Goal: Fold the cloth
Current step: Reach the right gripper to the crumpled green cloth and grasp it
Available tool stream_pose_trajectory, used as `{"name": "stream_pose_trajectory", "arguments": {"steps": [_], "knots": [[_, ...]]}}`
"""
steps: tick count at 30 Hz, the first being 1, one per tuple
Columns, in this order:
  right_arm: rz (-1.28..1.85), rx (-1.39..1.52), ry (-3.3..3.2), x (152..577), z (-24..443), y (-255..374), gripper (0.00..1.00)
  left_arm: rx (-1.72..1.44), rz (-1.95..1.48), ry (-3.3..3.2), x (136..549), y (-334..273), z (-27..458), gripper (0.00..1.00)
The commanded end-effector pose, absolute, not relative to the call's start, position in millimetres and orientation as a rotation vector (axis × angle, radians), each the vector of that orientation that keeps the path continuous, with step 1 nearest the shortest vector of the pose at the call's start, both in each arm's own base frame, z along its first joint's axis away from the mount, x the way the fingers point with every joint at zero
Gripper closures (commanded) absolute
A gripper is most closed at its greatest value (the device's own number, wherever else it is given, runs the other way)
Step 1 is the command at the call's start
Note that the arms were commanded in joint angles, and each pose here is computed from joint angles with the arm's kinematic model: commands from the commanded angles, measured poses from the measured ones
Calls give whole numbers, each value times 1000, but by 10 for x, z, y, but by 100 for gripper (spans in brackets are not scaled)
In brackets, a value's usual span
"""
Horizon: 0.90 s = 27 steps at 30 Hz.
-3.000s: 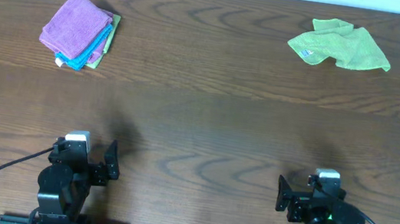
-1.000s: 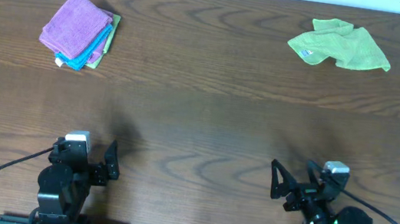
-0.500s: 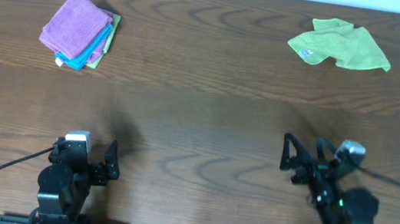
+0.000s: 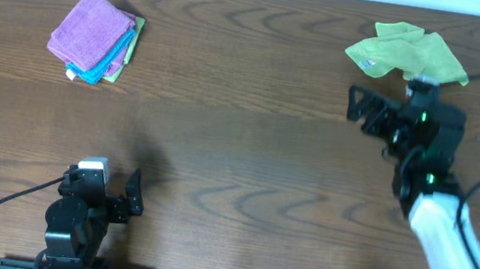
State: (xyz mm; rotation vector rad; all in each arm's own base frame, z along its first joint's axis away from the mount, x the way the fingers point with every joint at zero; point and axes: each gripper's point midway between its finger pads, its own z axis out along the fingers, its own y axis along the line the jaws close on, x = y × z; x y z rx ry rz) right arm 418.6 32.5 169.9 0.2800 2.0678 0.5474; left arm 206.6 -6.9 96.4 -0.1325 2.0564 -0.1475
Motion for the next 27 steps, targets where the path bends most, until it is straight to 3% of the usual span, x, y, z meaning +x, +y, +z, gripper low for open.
{"name": "stream_pose_trajectory", "arguments": {"steps": [1, 7, 14, 27], "knots": [[498, 299, 2049, 4543, 1824, 106, 1, -146, -140, 2058, 2068, -46, 934, 5], [345, 389, 2082, 5056, 1858, -330, 1, -146, -140, 2058, 2068, -46, 934, 5], [168, 526, 2154, 5452, 1537, -765, 1, -146, -140, 2058, 2068, -46, 934, 5], [38, 666, 2180, 5557, 865, -1014, 1, -146, -140, 2058, 2068, -46, 934, 5]]}}
